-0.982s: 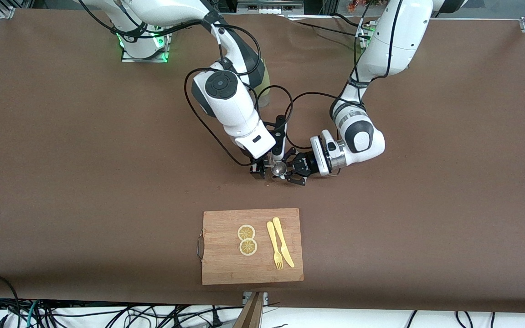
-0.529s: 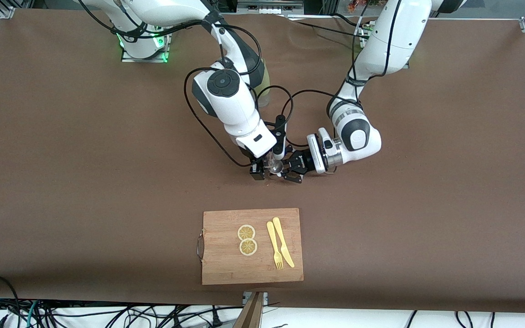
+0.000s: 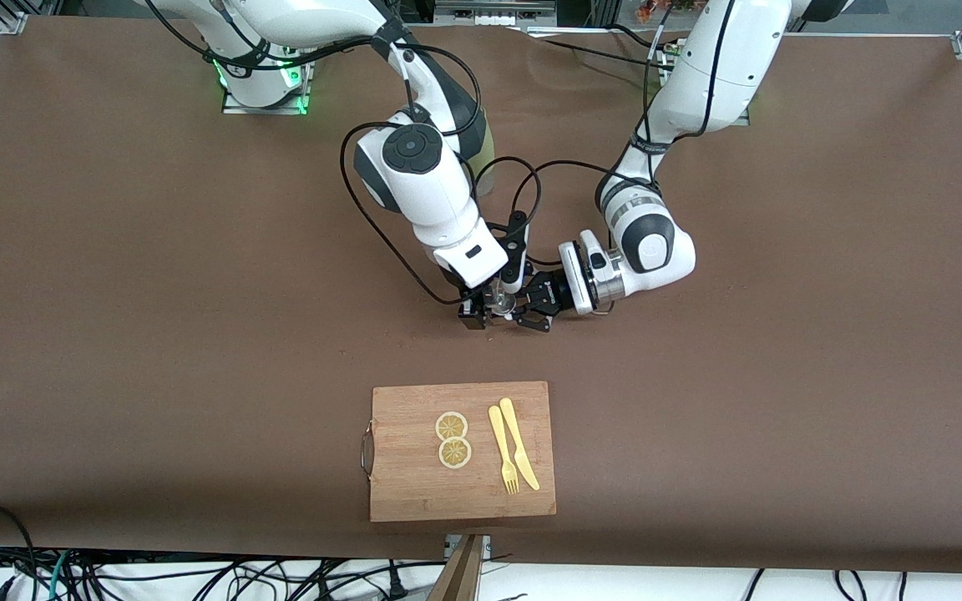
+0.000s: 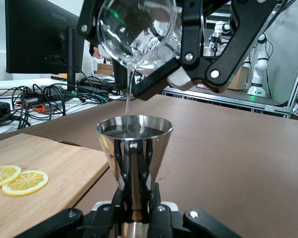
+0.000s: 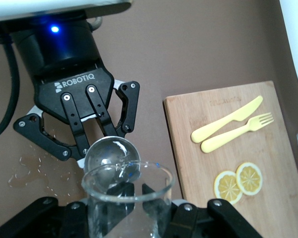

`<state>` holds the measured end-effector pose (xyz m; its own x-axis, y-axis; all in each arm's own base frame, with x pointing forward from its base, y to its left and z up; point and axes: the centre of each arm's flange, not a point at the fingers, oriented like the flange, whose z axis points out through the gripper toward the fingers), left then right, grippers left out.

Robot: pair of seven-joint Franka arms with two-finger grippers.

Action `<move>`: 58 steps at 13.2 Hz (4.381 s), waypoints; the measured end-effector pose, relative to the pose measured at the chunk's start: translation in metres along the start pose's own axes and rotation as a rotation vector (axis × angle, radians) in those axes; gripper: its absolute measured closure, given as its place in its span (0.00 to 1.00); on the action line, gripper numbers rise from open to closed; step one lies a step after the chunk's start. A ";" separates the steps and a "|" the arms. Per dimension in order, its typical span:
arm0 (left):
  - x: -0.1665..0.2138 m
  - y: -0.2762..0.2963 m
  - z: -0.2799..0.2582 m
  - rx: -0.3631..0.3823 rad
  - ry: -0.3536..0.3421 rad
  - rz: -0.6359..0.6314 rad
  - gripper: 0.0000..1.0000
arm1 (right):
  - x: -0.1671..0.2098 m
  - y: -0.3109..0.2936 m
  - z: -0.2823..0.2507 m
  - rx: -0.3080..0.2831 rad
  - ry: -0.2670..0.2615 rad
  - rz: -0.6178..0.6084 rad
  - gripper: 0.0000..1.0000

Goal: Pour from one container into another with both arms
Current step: 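Tilt the glass cup with the right gripper to pour into the jigger, then turn the glass cup upright and move both grippers apart, then lower the glass cup and the jigger onto the table with both grippers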

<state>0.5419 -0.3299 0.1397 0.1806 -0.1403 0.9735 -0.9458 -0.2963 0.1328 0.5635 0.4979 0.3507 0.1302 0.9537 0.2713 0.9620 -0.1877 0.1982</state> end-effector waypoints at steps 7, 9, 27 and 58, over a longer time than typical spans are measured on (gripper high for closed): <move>0.002 0.000 -0.002 0.004 -0.001 0.003 0.79 | -0.014 0.003 -0.010 0.109 0.080 0.200 0.86; 0.002 -0.003 -0.004 0.009 0.000 0.002 0.79 | -0.023 0.012 -0.026 0.108 0.095 0.228 0.86; -0.048 -0.130 -0.323 -0.151 -0.006 0.057 0.79 | -0.392 0.125 -0.064 0.500 0.591 0.040 0.86; -0.131 -0.178 -0.488 -0.102 -0.051 0.169 0.43 | -0.641 0.073 0.101 0.057 0.893 0.117 0.00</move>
<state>0.5554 0.2025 0.0790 0.0275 -0.2280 0.9733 -0.9858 -0.1672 -0.0113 0.5748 -0.1037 0.0964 0.0156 0.3868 0.9220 0.9678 -0.2375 0.0832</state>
